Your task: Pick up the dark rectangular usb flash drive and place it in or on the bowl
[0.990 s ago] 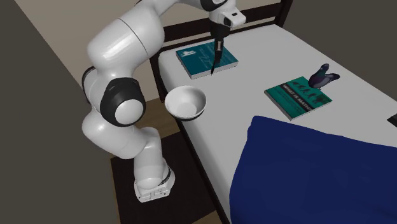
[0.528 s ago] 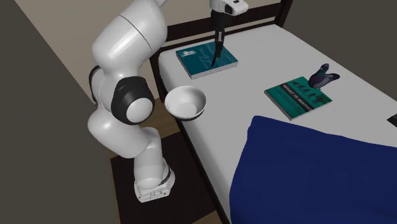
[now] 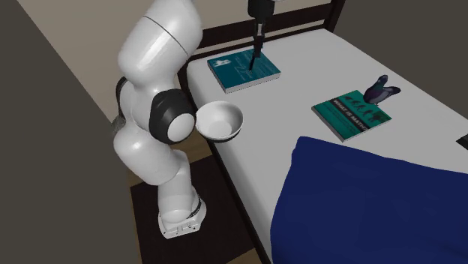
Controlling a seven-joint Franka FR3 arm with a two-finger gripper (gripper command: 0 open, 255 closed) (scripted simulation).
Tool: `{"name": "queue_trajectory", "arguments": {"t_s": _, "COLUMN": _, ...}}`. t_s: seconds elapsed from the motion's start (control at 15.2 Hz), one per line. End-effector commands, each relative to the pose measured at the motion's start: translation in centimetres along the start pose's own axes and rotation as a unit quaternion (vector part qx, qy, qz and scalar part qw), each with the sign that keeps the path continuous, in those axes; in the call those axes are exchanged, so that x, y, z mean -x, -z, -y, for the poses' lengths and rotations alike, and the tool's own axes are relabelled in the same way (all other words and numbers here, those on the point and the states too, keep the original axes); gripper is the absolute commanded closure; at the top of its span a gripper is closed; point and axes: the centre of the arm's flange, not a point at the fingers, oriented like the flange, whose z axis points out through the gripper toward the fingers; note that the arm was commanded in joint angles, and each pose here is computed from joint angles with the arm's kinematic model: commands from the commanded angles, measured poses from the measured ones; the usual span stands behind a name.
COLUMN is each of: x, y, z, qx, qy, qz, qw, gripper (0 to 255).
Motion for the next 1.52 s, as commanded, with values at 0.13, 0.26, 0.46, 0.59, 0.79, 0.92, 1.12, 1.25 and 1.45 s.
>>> {"name": "queue_trajectory", "arguments": {"t_s": 0.13, "x": 3.6, "y": 0.5, "z": -3.2, "qx": 0.0, "qy": 0.0, "qz": 0.0, "qw": 1.0, "gripper": 255}}
{"name": "queue_trajectory", "arguments": {"t_s": 0.26, "x": 5.6, "y": 0.7, "z": -4.9, "qx": 0.0, "qy": 0.0, "qz": 0.0, "qw": 1.0, "gripper": 255}}
{"name": "queue_trajectory", "arguments": {"t_s": 0.46, "x": 7.5, "y": 0.5, "z": -6.7, "qx": 0.0, "qy": 0.0, "qz": 0.0, "qw": 1.0, "gripper": 255}}
{"name": "queue_trajectory", "arguments": {"t_s": 0.59, "x": 7.6, "y": -0.6, "z": -6.6, "qx": 0.0, "qy": 0.0, "qz": 0.0, "qw": 1.0, "gripper": 255}}
{"name": "queue_trajectory", "arguments": {"t_s": 0.79, "x": 7.6, "y": -2.2, "z": -6.5, "qx": 0.0, "qy": 0.0, "qz": 0.0, "qw": 1.0, "gripper": 255}}
{"name": "queue_trajectory", "arguments": {"t_s": 0.92, "x": 7.6, "y": -3.2, "z": -6.5, "qx": 0.0, "qy": 0.0, "qz": 0.0, "qw": 1.0, "gripper": 255}}
{"name": "queue_trajectory", "arguments": {"t_s": 1.12, "x": 7.6, "y": -4.8, "z": -6.4, "qx": 0.0, "qy": 0.0, "qz": 0.0, "qw": 1.0, "gripper": 255}}
{"name": "queue_trajectory", "arguments": {"t_s": 1.25, "x": 7.6, "y": -5.9, "z": -6.4, "qx": 0.0, "qy": 0.0, "qz": 0.0, "qw": 1.0, "gripper": 255}}
{"name": "queue_trajectory", "arguments": {"t_s": 1.45, "x": 7.6, "y": -7.3, "z": -6.3, "qx": 0.0, "qy": 0.0, "qz": 0.0, "qw": 1.0, "gripper": 255}}
